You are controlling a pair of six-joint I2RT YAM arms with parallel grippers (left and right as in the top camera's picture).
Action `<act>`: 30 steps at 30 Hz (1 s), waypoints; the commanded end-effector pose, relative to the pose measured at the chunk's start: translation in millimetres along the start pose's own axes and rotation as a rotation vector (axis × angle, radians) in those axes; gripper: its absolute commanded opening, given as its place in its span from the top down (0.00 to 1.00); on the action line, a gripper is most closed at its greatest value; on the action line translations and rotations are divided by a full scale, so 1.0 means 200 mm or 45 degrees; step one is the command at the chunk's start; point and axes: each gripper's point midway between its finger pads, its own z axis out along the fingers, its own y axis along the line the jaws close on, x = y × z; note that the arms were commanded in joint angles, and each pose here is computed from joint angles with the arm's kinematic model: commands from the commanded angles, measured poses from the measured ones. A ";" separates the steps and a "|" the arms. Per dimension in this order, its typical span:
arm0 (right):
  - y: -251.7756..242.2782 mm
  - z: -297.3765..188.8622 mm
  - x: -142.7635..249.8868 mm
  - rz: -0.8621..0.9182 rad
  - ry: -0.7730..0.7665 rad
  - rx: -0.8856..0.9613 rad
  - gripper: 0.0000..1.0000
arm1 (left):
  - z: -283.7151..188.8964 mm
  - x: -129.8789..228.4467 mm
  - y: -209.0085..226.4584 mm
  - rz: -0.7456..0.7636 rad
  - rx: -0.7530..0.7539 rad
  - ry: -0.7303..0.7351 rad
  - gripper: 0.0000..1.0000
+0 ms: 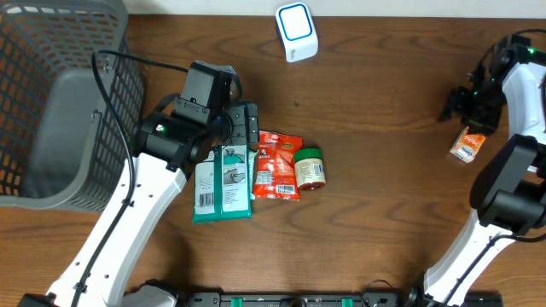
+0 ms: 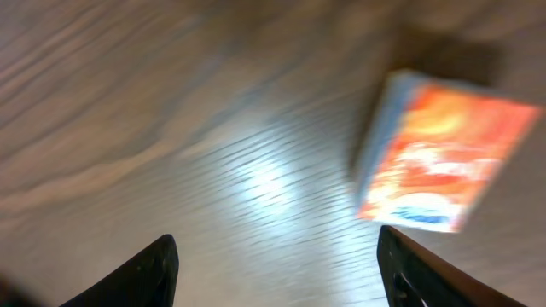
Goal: Scan the item barcode
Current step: 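Move the right gripper over to the green-lidded jar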
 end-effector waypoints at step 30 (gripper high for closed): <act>1.42 -0.10 0.96 -0.927 0.098 -0.122 0.52 | -0.01 -0.02 -0.01 0.022 0.007 -0.013 0.13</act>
